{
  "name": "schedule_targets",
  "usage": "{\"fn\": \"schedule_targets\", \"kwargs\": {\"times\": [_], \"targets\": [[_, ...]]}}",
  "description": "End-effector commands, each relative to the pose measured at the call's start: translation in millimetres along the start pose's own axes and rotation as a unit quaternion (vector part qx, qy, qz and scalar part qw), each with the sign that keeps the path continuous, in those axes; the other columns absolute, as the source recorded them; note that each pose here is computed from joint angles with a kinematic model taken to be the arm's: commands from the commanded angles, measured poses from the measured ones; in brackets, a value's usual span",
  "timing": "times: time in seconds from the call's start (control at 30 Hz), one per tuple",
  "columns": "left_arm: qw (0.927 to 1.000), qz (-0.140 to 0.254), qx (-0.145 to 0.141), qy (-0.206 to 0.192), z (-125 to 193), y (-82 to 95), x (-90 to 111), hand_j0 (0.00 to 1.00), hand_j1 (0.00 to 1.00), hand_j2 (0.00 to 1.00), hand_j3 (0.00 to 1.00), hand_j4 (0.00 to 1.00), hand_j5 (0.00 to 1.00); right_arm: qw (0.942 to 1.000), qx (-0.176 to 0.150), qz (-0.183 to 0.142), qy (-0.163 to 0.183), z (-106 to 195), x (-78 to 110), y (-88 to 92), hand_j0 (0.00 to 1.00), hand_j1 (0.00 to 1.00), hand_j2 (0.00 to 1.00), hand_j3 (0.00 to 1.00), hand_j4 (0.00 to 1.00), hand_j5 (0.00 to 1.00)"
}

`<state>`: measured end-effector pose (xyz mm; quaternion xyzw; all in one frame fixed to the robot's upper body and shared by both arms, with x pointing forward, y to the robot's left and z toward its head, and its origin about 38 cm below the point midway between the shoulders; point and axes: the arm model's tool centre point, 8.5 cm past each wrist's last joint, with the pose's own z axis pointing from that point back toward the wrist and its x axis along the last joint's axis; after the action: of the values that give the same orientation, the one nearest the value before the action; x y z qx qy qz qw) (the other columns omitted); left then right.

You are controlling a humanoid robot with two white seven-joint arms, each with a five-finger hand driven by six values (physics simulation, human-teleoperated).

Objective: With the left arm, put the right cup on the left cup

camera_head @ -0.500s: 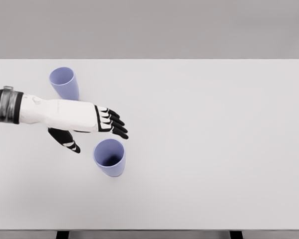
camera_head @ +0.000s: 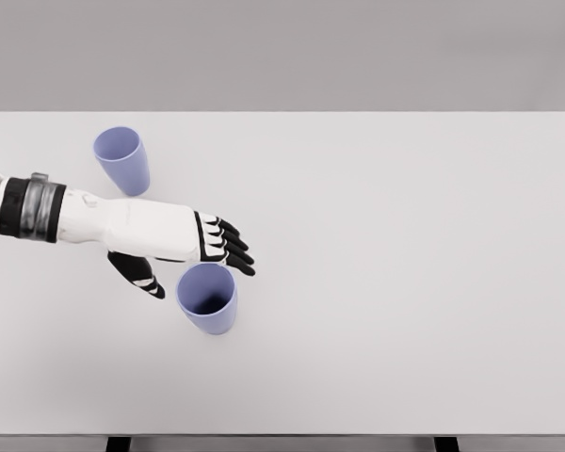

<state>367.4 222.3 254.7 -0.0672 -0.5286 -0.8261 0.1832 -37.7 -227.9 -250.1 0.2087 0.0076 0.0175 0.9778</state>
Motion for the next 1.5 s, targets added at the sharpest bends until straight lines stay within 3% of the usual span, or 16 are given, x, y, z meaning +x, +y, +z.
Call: {"fn": "schedule_targets", "kwargs": {"times": [0.0, 0.27, 0.4, 0.83, 1.0, 1.47], "targets": [[1.0, 0.001, -0.001, 0.002, 0, -0.4, -1, 1.0, 1.0, 1.0, 1.0, 1.0, 1.0, 1.0, 0.0, 0.001, 0.0, 0, -0.1, 0.0, 1.0, 1.0, 1.0, 1.0, 1.0, 1.0], [1.0, 0.005, -0.003, 0.003, 0, -3.9, -2, 1.0, 1.0, 1.0, 1.0, 1.0, 1.0, 1.0, 0.0, 0.0, 0.0, 0, -0.1, 0.1, 1.0, 1.0, 1.0, 1.0, 1.0, 1.0], [0.9996, 0.013, -0.005, 0.026, 6, -7.7, -15, 1.0, 1.0, 1.0, 1.0, 1.0, 1.0, 1.0, 0.0, 0.0, 0.0, 0, -0.1, 0.1, 1.0, 1.0, 1.0, 1.0, 1.0, 1.0], [0.9998, 0.022, -0.001, 0.002, -12, -15.3, -12, 1.0, 1.0, 1.0, 1.0, 1.0, 1.0, 1.0, 0.0, 0.0, 0.0, 0, -0.1, 0.1, 1.0, 1.0, 1.0, 1.0, 1.0, 1.0], [0.9996, 0.025, -0.01, 0.009, -15, -26.8, -14, 1.0, 1.0, 1.0, 1.0, 1.0, 1.0, 1.0, 0.0, 0.0, 0.0, 0, -0.1, 0.1, 1.0, 1.0, 1.0, 1.0, 1.0, 1.0], [0.9993, 0.03, -0.008, 0.018, -15, -28.0, -23, 1.0, 1.0, 1.0, 1.0, 1.0, 1.0, 1.0, 0.0, 0.0, 0.0, 0, 0.0, 0.1, 1.0, 1.0, 1.0, 1.0, 1.0, 1.0]]}}
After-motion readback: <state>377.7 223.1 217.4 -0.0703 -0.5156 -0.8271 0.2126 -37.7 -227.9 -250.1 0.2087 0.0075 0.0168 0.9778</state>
